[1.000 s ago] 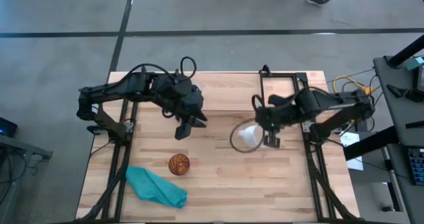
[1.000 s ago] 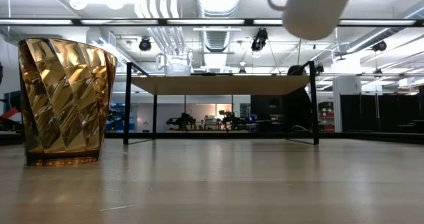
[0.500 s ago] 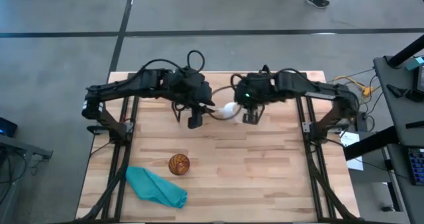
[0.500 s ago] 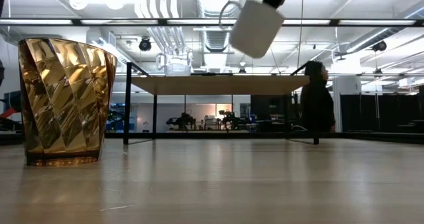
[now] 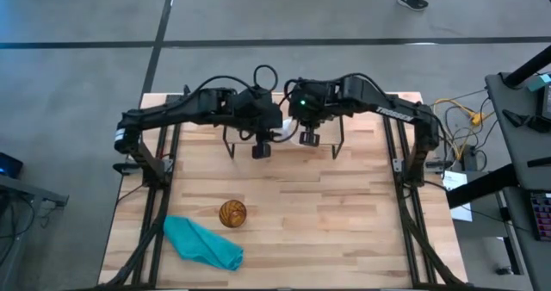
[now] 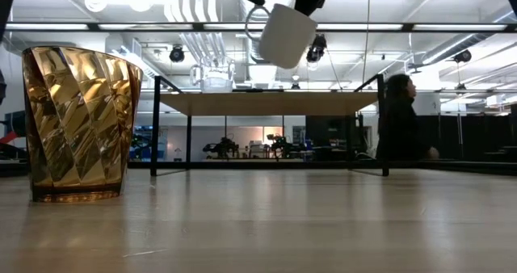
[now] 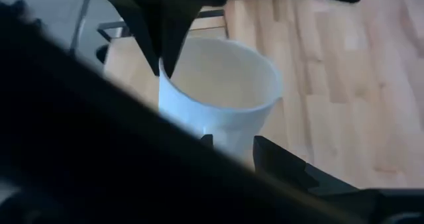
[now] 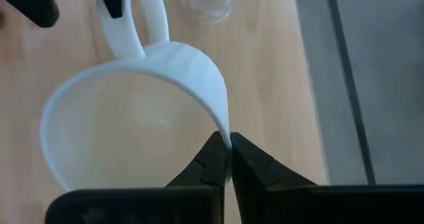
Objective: Stack small to large cups/mugs on shelf
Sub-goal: Put the white mug on the shelf
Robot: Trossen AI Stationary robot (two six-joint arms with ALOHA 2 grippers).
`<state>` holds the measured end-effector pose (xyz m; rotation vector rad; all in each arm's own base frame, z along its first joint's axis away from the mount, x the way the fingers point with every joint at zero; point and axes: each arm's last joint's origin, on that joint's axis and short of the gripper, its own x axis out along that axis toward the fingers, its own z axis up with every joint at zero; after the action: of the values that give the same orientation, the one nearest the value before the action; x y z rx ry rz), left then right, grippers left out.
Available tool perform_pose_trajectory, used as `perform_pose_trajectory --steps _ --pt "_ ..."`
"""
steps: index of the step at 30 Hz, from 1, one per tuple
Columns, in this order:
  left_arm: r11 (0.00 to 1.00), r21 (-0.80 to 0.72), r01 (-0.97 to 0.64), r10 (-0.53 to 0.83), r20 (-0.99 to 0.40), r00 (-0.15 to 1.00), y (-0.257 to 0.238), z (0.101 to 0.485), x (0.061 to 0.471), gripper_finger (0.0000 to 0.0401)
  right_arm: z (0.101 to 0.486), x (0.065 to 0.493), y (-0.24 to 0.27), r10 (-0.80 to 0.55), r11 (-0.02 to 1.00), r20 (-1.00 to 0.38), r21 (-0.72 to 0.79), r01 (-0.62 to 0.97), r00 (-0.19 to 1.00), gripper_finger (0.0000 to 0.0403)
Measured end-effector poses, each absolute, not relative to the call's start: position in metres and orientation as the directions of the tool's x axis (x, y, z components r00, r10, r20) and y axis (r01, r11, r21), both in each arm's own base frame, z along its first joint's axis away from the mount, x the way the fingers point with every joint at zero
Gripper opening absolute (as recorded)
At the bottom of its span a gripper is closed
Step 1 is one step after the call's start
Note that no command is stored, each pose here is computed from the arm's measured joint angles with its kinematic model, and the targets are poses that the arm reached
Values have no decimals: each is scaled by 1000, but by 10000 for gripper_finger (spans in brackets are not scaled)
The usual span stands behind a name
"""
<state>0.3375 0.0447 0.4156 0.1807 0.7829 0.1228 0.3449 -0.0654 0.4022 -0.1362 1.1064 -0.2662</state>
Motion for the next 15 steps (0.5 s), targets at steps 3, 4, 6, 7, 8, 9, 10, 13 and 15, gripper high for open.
perform_pose_trajectory --steps 3,4,6,7,8,9,10,13,15 --pt "972 227 -58 202 -687 698 50 415 338 95 407 343 -66 -278 960 -872 -240 142 402 9" --pt "973 225 -59 202 -688 697 51 415 338 95 407 342 -66 -276 961 -876 -240 141 395 9" --pt "972 225 -66 207 -685 698 54 415 337 95 407 340 -65 -273 962 -882 -237 139 384 9" --pt "970 232 -75 218 -690 690 55 414 337 95 407 340 -65 -266 963 -888 -231 136 376 9" --pt "970 230 -77 218 -691 689 56 414 337 96 406 339 -65 -267 963 -888 -232 135 375 9" --pt "970 229 -80 220 -691 688 57 414 336 96 406 340 -65 -262 964 -889 -229 132 374 9" --pt "970 229 -80 220 -692 688 58 414 336 96 405 340 -64 -249 968 -892 -216 128 377 9" --pt "973 218 -70 205 -696 688 60 413 336 96 405 340 -64 -229 973 -897 -199 119 379 9" --pt "976 209 -62 192 -695 693 60 413 336 96 405 340 -64 -229 973 -897 -199 117 379 9"
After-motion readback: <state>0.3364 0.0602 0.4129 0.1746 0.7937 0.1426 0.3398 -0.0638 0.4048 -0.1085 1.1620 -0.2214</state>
